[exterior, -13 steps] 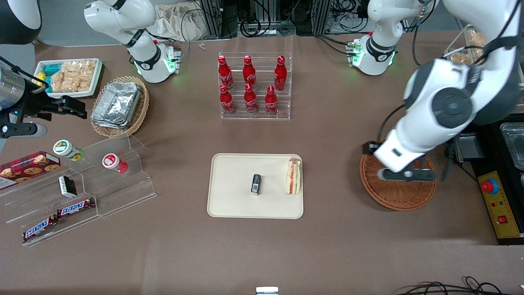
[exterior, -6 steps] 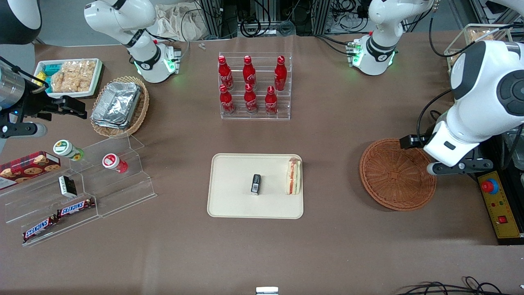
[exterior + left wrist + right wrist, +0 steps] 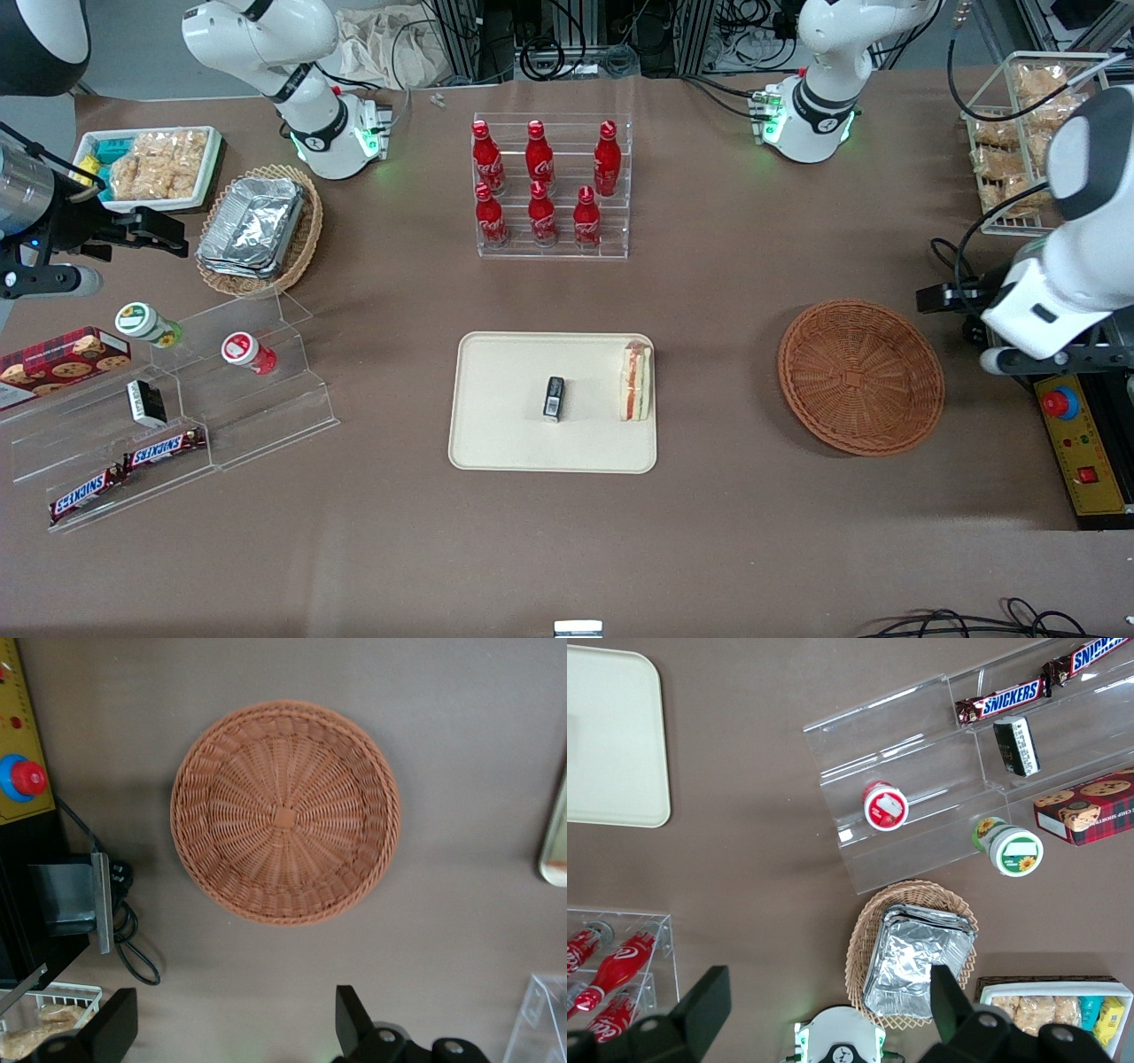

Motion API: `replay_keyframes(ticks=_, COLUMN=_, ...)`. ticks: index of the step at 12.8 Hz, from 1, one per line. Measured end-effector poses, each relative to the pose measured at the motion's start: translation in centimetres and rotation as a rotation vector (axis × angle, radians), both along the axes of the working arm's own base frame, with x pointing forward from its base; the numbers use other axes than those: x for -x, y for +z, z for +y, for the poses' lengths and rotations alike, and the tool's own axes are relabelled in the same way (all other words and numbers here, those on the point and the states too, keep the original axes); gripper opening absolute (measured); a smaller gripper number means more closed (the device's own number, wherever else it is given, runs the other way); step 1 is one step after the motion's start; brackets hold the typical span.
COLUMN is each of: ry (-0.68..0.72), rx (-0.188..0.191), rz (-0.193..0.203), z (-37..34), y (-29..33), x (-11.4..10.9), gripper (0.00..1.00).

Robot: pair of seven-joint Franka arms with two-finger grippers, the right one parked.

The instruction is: Place sandwich from basket to tray

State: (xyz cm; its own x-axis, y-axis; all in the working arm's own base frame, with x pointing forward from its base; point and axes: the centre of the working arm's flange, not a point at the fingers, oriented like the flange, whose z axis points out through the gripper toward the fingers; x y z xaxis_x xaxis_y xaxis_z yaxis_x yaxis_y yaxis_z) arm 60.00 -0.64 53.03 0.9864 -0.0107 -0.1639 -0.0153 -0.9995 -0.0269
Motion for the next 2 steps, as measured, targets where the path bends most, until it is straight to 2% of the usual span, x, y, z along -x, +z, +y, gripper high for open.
replay_keyframes(ticks=2, ry=0.013, rx=0.022, rz=-0.016, z=2.8, y=1.3, x=0.3, gripper=1.0)
